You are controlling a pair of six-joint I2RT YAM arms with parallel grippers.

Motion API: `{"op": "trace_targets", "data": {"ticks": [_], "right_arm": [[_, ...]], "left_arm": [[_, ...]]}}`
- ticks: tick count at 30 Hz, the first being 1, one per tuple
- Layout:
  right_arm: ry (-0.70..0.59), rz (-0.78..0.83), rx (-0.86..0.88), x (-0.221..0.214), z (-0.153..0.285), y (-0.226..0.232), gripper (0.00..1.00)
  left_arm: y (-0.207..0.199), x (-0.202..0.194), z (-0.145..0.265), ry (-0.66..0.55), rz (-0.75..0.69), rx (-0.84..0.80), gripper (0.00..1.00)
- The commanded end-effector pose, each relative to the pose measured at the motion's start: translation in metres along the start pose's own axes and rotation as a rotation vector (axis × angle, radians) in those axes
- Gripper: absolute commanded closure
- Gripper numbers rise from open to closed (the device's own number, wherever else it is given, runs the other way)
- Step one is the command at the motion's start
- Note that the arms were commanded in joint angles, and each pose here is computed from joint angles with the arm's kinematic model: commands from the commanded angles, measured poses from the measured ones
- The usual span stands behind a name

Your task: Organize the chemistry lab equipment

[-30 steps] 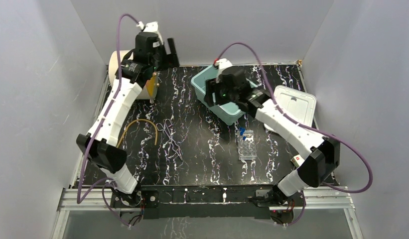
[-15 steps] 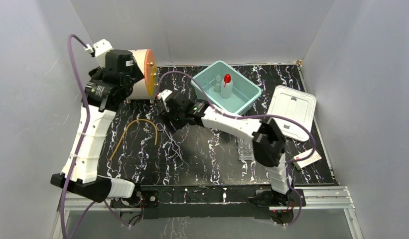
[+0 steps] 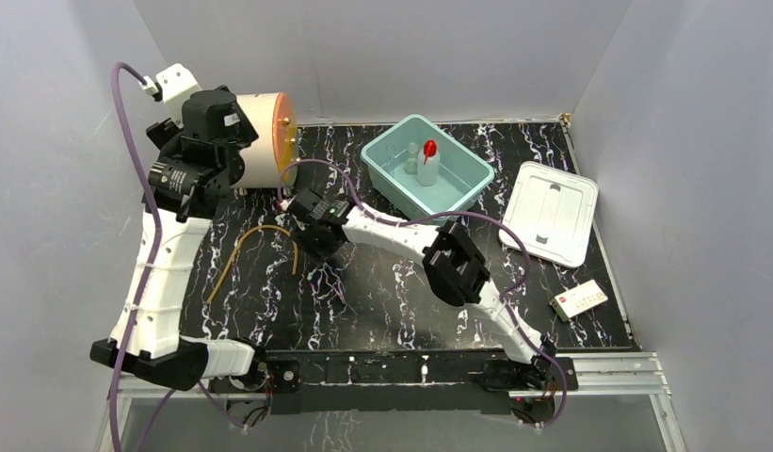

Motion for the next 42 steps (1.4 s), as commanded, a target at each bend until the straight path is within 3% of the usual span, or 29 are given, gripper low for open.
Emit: {"op": "trace_targets", "data": {"ticks": [1, 8, 15, 21, 24, 27, 35, 42], "right_arm": [[0.031, 0.010, 0.003, 0.003, 0.001, 0.008, 0.40], [0.067, 0.003, 0.007, -0.003, -0.012, 0.009, 0.42], [0.139, -0.003, -0.020, -0.021, -0.025, 0.008, 0.58], [0.162, 0.007, -0.039, -0.030, -0.032, 0.006, 0.63], [0.146, 0.009, -0.057, -0.025, -0.031, 0.004, 0.73], [0.122, 0.009, -0.068, -0.018, -0.026, 0.003, 0.82], [-0.011, 0.004, -0.083, 0.017, 0.021, 0.004, 0.86], [-0.224, -0.001, 0.000, 0.040, 0.072, 0.011, 0.91]], "left_arm": [[-0.003, 0.001, -0.004, -0.026, -0.033, -0.020, 0.09], [-0.003, -0.009, -0.009, -0.012, -0.058, -0.003, 0.09], [-0.004, -0.010, -0.009, -0.011, -0.064, -0.007, 0.08], [-0.002, -0.013, -0.008, -0.008, -0.064, -0.010, 0.08], [-0.001, -0.011, -0.007, -0.014, -0.058, -0.010, 0.08], [-0.002, -0.008, -0.005, -0.019, -0.052, -0.018, 0.08], [-0.008, -0.004, -0.003, -0.020, -0.036, -0.061, 0.08], [-0.002, 0.041, 0.015, -0.115, 0.027, -0.090, 0.08]]}}
Point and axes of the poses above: each gripper's point midway between its finger pads, its own z axis back along the fingers, its own y axis along the line the jaws close on, x = y × z, the point moved 2 cm from there along z, back along the fingers, and after that the axes turned 9 degrees about -z, right-handed, at the moved point
